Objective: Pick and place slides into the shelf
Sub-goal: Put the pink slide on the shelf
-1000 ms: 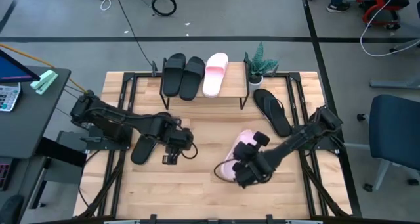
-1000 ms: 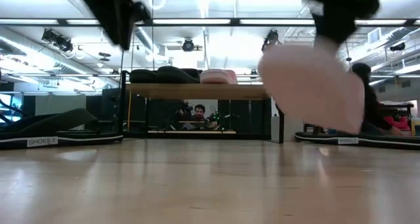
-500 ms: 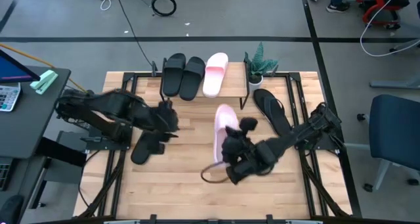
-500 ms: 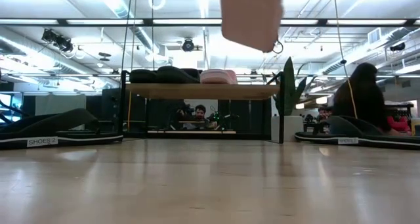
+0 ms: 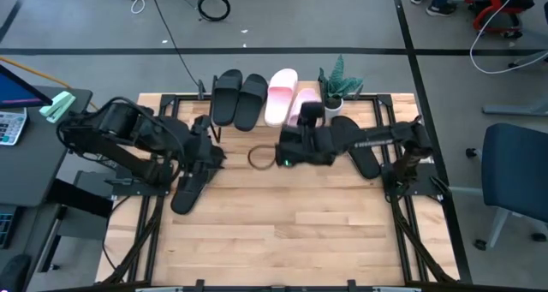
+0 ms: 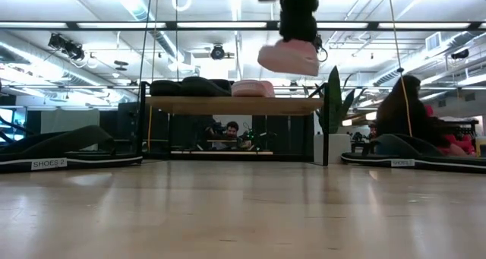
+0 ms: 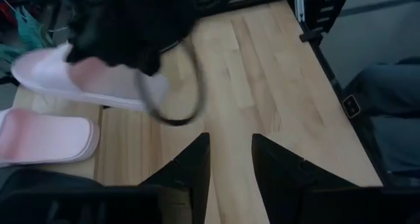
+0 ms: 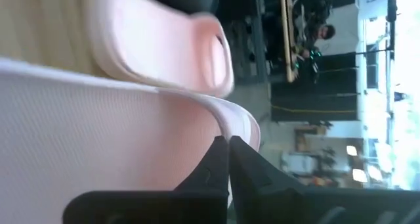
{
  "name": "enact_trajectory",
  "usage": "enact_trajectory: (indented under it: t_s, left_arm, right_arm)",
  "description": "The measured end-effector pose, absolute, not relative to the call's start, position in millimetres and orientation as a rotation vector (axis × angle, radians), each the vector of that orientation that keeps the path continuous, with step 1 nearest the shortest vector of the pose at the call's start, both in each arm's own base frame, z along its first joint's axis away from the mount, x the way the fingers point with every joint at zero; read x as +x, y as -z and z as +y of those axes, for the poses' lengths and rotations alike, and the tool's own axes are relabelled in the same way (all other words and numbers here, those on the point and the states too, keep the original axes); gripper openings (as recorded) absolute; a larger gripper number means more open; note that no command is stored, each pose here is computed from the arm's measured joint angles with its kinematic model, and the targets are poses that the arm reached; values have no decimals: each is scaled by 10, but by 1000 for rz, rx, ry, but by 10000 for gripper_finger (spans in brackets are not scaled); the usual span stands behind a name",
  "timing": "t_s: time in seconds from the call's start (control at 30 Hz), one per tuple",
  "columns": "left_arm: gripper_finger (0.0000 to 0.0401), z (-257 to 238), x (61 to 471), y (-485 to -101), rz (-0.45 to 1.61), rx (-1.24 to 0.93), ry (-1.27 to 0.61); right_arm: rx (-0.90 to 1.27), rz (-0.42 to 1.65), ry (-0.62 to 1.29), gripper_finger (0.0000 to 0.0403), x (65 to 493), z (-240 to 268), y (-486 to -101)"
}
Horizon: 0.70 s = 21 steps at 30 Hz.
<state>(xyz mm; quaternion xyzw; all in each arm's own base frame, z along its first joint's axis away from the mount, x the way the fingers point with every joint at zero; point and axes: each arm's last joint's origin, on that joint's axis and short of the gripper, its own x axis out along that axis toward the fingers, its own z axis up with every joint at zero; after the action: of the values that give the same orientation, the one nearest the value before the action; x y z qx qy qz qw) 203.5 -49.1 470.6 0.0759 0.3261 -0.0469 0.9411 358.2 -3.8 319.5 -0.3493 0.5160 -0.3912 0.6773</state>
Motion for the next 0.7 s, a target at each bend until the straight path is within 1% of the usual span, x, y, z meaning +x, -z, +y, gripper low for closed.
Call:
enact_trajectory:
  t_s: [0.1,0.3,0.47,0.57,0.63,0.7]
  left_arm:
    - [122,-482,2036,-4701,672,155,91]
    - [131,-474,2019,-4669,711,162,89]
    - [133,-472,2013,-4657,727,165,89]
    - [129,-472,2013,-4656,727,166,89]
    - [126,-472,2013,-4656,727,165,89]
    - [124,-473,2013,-4656,727,165,89]
  right_arm:
    - [-822,1258,870,0,3570,-312,-3191]
    - [-812,1411,815,0,3507,-766,-3174]
    - [-873,1480,757,0,3497,-1000,-3183]
    - [-906,1529,674,0,3481,-1140,-3180]
    - [-892,1531,617,0,3478,-1231,-3176]
    - [-874,1511,617,0,3482,-1312,-3183]
